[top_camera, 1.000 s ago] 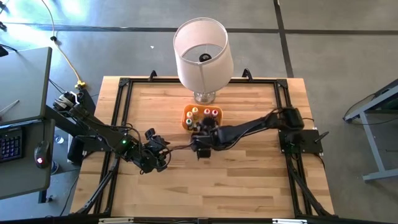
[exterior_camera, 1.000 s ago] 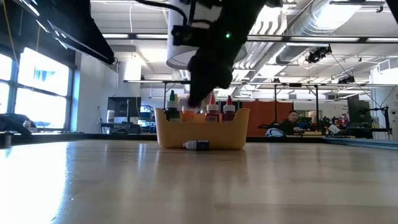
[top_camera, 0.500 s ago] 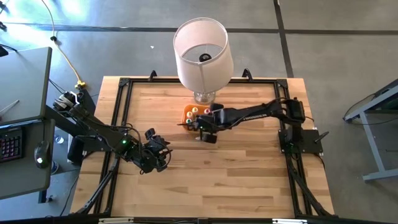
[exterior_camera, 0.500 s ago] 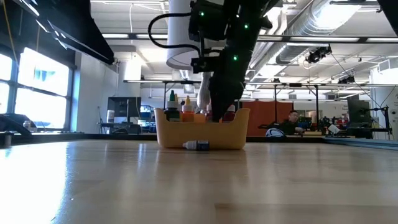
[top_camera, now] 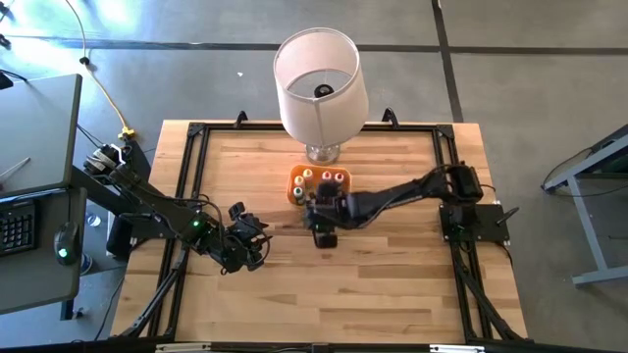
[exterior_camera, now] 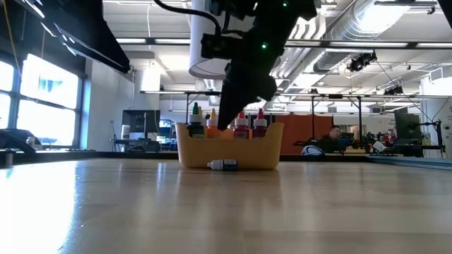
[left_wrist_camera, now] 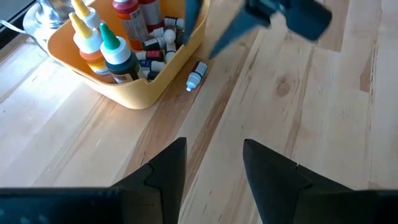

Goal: Pick & Place food coloring
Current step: Put the blue food coloring bottle into the yellow bin

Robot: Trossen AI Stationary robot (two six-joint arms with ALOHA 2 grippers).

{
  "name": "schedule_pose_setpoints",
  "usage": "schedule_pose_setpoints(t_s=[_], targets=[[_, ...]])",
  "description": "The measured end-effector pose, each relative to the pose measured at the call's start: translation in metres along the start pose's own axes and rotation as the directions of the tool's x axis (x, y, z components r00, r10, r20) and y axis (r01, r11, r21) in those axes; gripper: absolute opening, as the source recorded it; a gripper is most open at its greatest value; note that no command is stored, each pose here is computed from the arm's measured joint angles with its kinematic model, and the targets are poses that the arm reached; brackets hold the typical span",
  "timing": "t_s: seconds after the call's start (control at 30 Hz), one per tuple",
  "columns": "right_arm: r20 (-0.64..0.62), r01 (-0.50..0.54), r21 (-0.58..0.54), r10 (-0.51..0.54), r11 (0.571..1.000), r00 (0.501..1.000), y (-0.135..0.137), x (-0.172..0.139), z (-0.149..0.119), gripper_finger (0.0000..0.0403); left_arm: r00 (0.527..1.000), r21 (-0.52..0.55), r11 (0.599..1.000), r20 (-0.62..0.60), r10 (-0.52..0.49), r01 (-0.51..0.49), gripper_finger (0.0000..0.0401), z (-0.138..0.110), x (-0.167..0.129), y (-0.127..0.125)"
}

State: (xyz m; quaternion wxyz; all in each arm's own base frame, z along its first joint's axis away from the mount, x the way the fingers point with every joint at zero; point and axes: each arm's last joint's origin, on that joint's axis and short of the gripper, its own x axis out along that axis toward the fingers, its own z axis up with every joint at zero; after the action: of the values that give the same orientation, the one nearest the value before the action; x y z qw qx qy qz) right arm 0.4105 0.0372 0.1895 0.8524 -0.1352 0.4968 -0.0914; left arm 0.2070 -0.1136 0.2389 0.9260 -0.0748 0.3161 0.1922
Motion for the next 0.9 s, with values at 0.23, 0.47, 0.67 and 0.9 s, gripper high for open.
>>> schedule_pose_setpoints(t_s=[0.23, 0.47, 0.67, 0.9], targets=[[-0.034, 0.037, -0.071, -0.039, 0.997, 0.999, 0.026, 0.020, -0.006, 0.0144, 1.000, -0.001, 1.000, 0.001, -0.001, 0.001, 0.0156, 0.000, 0.000, 0.000], [-0.050, 0.041, -0.034, -0.043, 0.999, 0.998, 0.017, 0.025, -0.008, 0.0144, 1.000, -0.004, 1.000, 0.003, -0.003, 0.003, 0.0156, 0.000, 0.000, 0.000], [-0.075, 0.021, -0.004, -0.022, 1.000, 0.997, 0.015, 0.034, -0.015, 0.0144, 1.000, -0.004, 1.000, 0.003, -0.003, 0.003, 0.0156, 0.000, 0.000, 0.000], [-0.092, 0.036, -0.002, -0.036, 0.999, 0.995, 0.015, 0.045, -0.029, 0.0144, 1.000, -0.004, 1.000, 0.003, -0.004, 0.004, 0.0156, 0.000, 0.000, 0.000]])
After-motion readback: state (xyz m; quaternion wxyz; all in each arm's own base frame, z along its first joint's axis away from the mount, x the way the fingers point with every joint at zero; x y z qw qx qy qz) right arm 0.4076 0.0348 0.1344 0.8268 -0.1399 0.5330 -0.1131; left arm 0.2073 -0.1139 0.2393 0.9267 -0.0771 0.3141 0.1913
